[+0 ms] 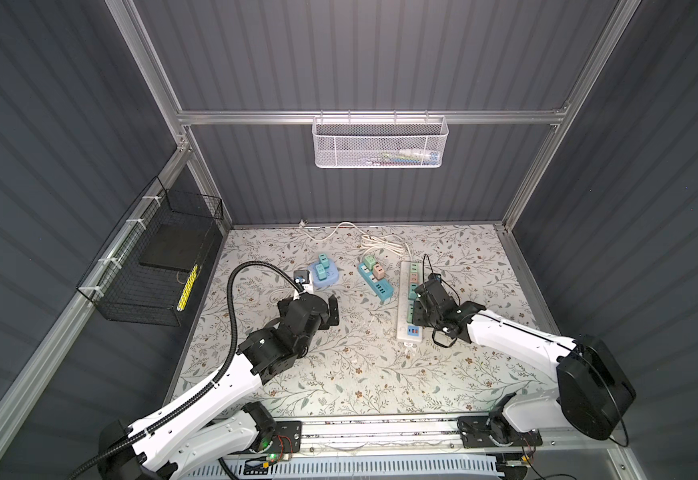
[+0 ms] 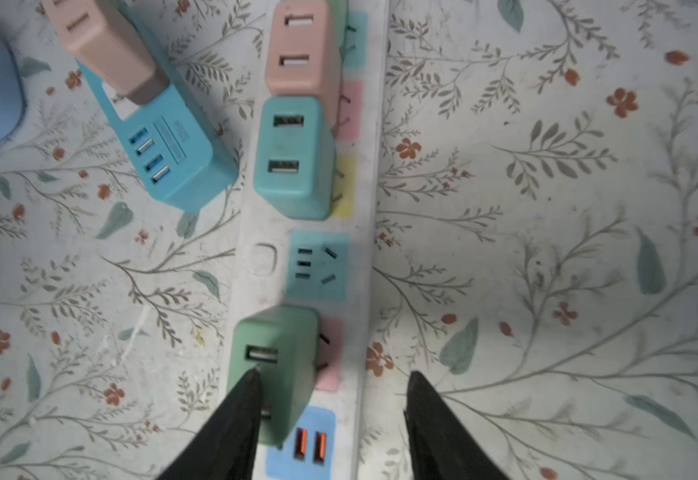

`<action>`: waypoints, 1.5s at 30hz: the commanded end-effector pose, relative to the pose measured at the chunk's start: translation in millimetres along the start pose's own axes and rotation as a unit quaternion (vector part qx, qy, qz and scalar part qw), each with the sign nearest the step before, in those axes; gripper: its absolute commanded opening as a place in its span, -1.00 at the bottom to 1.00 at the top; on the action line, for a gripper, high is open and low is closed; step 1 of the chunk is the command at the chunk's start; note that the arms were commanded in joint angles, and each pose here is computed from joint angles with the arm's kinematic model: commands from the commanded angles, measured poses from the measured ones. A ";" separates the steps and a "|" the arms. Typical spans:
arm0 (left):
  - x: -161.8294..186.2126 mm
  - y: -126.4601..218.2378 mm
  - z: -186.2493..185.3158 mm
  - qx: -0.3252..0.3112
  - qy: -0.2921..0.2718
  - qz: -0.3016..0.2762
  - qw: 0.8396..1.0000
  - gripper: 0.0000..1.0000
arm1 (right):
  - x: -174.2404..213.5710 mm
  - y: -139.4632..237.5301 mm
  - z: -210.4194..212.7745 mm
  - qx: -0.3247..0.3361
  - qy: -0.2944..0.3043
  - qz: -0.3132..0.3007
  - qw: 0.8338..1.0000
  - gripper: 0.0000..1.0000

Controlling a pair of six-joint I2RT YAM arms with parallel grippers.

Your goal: Insert the plug

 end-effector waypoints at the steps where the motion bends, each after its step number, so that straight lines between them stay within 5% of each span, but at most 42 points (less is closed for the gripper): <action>1: -10.1 5.5 1.7 -0.021 -0.056 0.030 0.998 1.00 | 13.2 -6.9 -12.6 -0.010 -0.006 0.025 1.000 0.08; 5: -21.0 5.2 3.4 -0.052 -0.076 0.028 0.995 1.00 | -9.4 26.5 -5.5 -0.049 0.002 -0.023 0.999 0.15; 11: -28.3 -6.7 11.1 -0.123 -0.123 -0.010 0.985 1.00 | -62.0 83.7 -2.3 -0.055 0.030 -0.119 0.991 0.57; 14: -17.1 -15.6 -3.2 -0.058 -0.181 -0.008 0.982 1.00 | -77.0 102.4 -4.8 -0.043 0.046 -0.140 0.988 0.68; 16: -7.6 -19.2 -12.7 -0.009 -0.199 -0.011 0.980 1.00 | -80.7 113.9 -8.9 -0.041 0.031 -0.158 0.986 0.93; 20: -3.6 -21.3 9.3 -0.051 -0.111 -0.120 0.985 1.00 | -75.0 103.5 -24.9 0.003 0.048 -0.162 0.986 0.98; 24: 8.6 -25.0 27.0 -0.037 -0.105 -0.237 0.965 1.00 | -82.1 109.0 -29.7 -0.079 0.052 -0.198 0.976 0.98; 28: 18.9 -56.6 59.9 -0.134 -0.097 -0.182 0.969 1.00 | -92.2 114.5 -51.0 -0.048 0.057 -0.248 0.966 0.98; 36: 47.8 -113.9 113.3 -0.190 -0.087 -0.124 0.970 1.00 | -93.8 112.2 -97.7 0.040 0.152 -0.249 0.956 0.98; 41: 53.9 -141.3 136.5 -0.209 -0.081 -0.140 0.965 1.00 | -91.8 110.6 -135.2 0.066 0.105 -0.275 0.953 0.98; 45: 63.4 -164.7 167.0 -0.177 0.000 -0.125 0.976 1.00 | -93.3 96.4 -156.3 0.077 0.072 -0.280 0.954 0.98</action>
Point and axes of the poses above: each gripper's point midway between its finger pads, its own y axis back along the fingers, its own z axis along the line the jaws close on, x = y × z, the point moved 5 cm from there along y, back along the fingers, and after that the axes turned 3 degrees about y, right-handed, at the moved point
